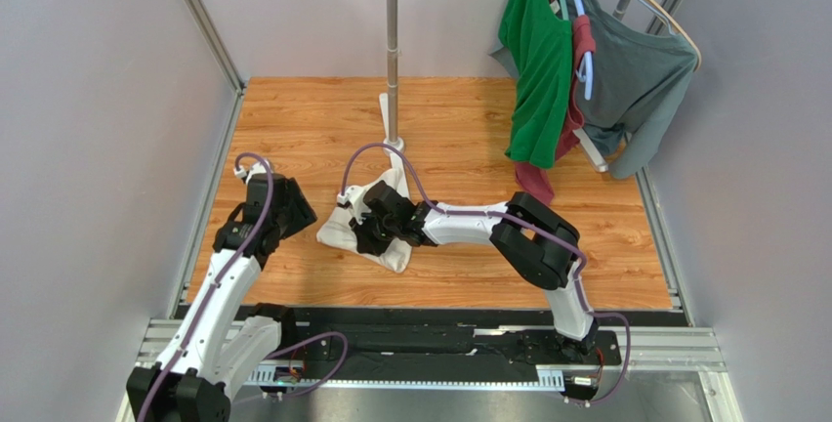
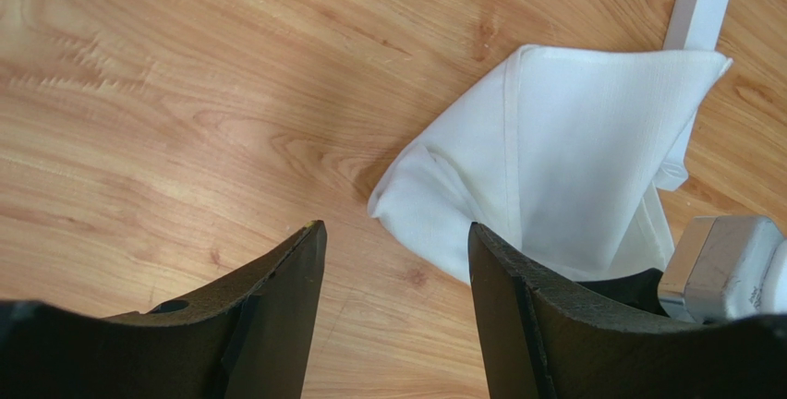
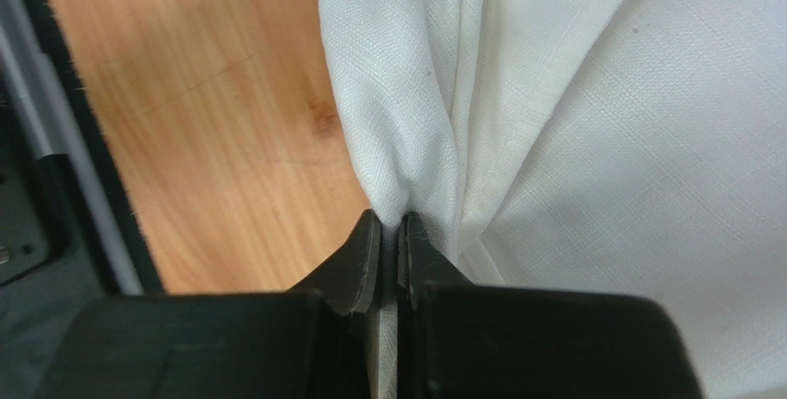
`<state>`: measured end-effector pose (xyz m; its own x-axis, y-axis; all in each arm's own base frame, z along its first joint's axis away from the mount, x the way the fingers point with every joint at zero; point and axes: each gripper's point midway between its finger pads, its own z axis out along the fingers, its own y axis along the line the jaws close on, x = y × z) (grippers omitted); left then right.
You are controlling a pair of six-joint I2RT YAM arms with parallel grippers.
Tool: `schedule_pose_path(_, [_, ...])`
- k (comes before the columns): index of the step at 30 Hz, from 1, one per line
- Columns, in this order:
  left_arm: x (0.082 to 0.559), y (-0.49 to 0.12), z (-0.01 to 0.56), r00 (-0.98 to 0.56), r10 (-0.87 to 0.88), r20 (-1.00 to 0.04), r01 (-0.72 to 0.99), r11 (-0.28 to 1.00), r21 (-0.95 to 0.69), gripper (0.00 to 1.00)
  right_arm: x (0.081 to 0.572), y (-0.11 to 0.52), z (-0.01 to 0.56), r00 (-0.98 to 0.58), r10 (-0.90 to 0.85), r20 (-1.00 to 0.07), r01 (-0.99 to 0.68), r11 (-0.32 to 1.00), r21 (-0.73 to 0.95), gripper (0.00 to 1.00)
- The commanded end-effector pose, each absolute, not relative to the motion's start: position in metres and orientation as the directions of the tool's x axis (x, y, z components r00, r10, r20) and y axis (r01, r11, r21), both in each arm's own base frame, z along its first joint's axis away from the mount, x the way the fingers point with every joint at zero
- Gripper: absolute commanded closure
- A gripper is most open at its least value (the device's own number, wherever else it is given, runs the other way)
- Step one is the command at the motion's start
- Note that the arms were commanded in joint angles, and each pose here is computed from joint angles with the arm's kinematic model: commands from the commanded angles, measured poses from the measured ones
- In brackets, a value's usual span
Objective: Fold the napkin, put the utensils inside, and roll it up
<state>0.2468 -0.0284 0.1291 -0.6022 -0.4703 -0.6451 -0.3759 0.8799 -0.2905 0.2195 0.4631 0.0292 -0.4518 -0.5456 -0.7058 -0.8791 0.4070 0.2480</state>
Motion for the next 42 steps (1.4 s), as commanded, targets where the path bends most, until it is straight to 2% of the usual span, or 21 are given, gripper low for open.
schedule_pose_path(1, [0.227,-0.015,0.116,-0.566,-0.517,-0.641,-0.459,0.845,-0.276,0.33,0.151,0.438,-0.008,-0.608,-0.655,-0.449,-0.781,0.393,0.486,1.00])
schedule_pose_path(10, [0.215,-0.019,0.099,-0.569,-0.548,-0.613,-0.467,0.829,-0.307,0.34,0.148,0.467,0.016,-0.736,-0.552,-0.390,-0.629,0.346,0.696,1.00])
schedule_pose_path(19, [0.220,-0.032,0.080,-0.627,-0.531,-0.570,-0.427,0.846,-0.319,0.38,0.181,0.460,0.004,-0.838,-0.451,-0.308,-0.486,0.359,0.797,1.00])
schedule_pose_path(29, [0.228,-0.045,0.056,-0.697,-0.512,-0.502,-0.402,0.858,-0.318,0.41,0.206,0.452,-0.012,-0.886,-0.389,-0.252,-0.401,0.374,0.836,1.00])
schedule_pose_path(42, [0.233,-0.056,0.037,-0.737,-0.516,-0.436,-0.404,0.854,-0.328,0.48,0.214,0.448,-0.017,-0.897,-0.369,-0.244,-0.386,0.385,0.838,1.00])
